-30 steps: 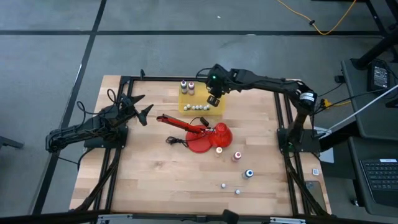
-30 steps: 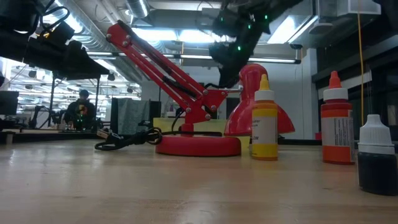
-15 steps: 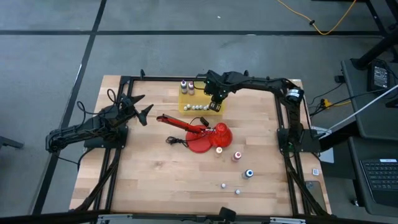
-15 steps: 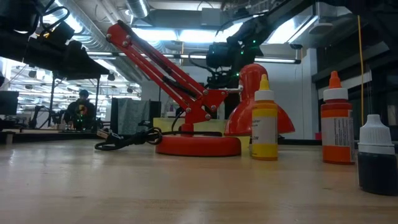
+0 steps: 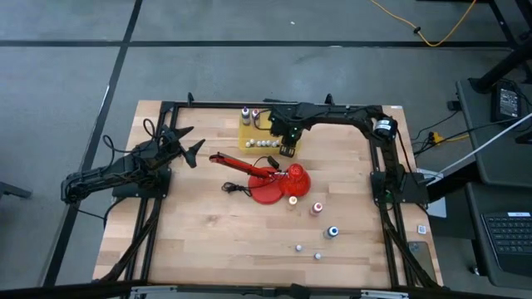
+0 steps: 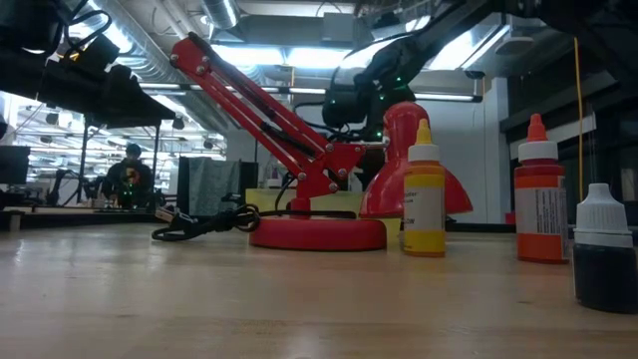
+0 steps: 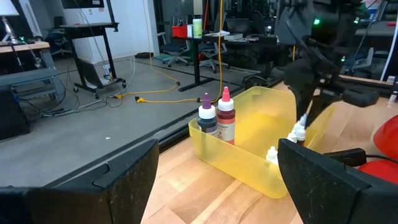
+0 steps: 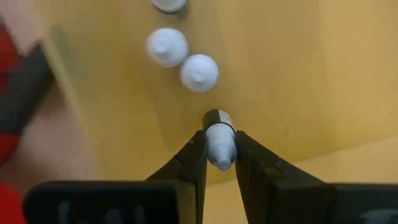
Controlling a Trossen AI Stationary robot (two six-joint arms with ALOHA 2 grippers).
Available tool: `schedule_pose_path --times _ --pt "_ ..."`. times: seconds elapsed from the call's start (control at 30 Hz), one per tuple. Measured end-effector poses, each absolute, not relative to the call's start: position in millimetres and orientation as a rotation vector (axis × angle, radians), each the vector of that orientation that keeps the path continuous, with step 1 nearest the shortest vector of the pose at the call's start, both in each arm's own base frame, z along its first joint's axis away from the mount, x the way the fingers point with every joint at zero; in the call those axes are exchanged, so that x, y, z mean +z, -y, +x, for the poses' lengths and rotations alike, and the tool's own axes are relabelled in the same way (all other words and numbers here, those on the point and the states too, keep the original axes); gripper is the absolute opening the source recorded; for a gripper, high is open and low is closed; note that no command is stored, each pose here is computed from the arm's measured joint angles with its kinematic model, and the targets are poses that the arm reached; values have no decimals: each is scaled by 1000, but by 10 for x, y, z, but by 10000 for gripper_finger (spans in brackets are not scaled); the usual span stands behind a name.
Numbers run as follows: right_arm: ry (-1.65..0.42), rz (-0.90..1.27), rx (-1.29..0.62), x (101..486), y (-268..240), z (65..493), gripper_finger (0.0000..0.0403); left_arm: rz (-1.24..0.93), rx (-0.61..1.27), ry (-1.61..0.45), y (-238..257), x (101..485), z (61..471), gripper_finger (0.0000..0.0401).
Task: Pick & Place food coloring
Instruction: Put the black food coloring bottle into the yellow bin
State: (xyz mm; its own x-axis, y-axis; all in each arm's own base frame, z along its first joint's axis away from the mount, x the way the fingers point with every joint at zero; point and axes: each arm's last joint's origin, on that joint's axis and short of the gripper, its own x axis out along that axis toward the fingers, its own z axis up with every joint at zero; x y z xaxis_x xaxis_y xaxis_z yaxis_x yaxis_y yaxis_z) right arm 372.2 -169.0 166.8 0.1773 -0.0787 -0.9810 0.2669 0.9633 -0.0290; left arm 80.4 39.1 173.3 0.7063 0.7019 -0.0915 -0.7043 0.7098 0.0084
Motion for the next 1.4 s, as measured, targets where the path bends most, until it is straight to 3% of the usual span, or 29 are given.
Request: schedule_pose_path --times 0.9,1.23,1.4 --pt "-1352 113 -173 1779 1633 3811 104 -28 781 -90 -390 1733 804 319" --pt "-1304 118 -204 2120 1667 3910 106 -28 781 -90 -391 1733 804 319" --pt "-1241 122 -258 2326 1587 3911 142 -28 781 -90 -390 1733 804 319"
